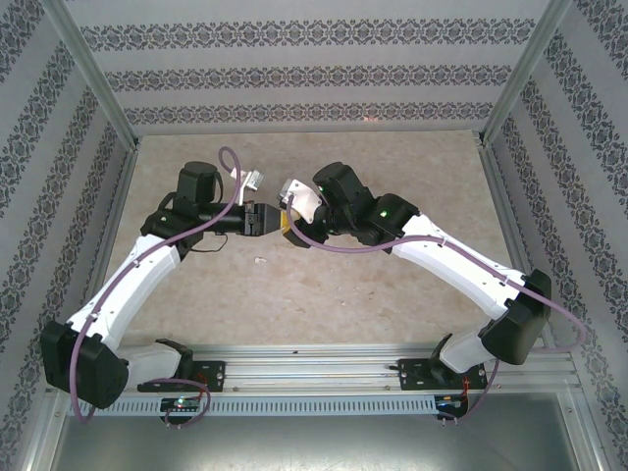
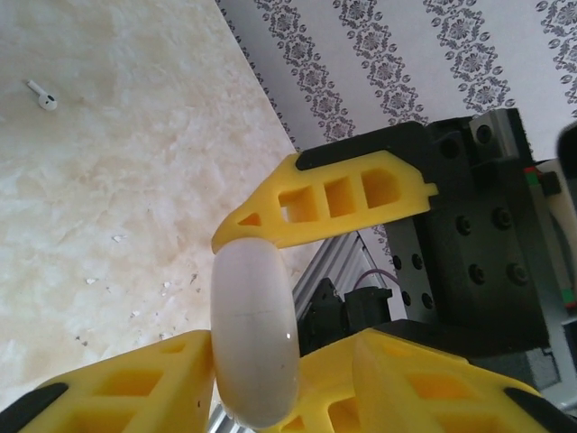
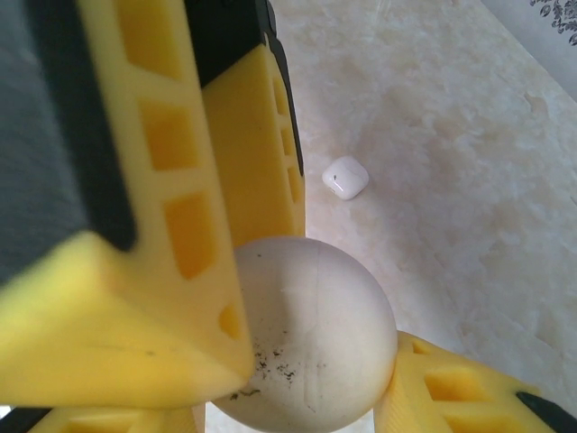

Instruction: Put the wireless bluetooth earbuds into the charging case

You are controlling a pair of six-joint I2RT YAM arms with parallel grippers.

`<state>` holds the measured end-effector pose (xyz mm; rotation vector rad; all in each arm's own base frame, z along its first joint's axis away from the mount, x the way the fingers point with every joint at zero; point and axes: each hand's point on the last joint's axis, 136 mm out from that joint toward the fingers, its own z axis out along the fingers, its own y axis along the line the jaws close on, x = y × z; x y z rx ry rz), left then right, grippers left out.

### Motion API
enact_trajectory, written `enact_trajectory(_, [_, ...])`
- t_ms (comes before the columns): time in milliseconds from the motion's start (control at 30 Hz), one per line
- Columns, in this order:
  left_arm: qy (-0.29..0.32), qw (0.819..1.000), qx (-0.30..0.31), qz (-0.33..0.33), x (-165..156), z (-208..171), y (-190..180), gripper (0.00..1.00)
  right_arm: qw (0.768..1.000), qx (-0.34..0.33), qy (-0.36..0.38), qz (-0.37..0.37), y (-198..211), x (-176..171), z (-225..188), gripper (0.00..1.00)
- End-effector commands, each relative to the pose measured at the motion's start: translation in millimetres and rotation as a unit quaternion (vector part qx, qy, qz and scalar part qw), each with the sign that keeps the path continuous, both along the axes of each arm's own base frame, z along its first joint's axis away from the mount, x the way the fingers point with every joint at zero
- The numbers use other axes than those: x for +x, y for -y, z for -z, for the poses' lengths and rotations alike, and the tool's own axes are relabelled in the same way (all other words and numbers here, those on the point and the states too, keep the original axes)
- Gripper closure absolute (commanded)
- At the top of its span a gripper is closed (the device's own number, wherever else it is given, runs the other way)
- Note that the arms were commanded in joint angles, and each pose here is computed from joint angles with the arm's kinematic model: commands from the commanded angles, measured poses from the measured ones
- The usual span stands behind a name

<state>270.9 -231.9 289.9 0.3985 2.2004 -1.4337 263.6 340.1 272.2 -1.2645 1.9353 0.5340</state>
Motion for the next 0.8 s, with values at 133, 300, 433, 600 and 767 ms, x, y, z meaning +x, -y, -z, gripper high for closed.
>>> enact_trajectory(133, [-0.004,1.0,0.005,0.008,-2,9,4,0.59,0.999,0.02,0.027,0.004,0,0,-21,0.79])
enact_trajectory(300, [-0.012,1.0,0.012,0.01,-4,15,4,0.7,0.999,0.023,0.027,0.007,-1,1,-23,0.78])
enact_trajectory(433, [0.001,1.0,0.015,0.003,0,15,2,0.95,0.999,0.033,0.023,0.011,-1,0,-30,0.7])
enact_trajectory(600, [0.041,0.999,0.017,-0.008,6,13,0,1.0,0.997,0.072,0.006,0.021,3,-10,-51,0.42])
enact_trajectory(767, [0.108,0.994,0.007,-0.002,6,5,-2,1.0,0.986,0.156,-0.045,0.037,19,-23,-85,0.3])
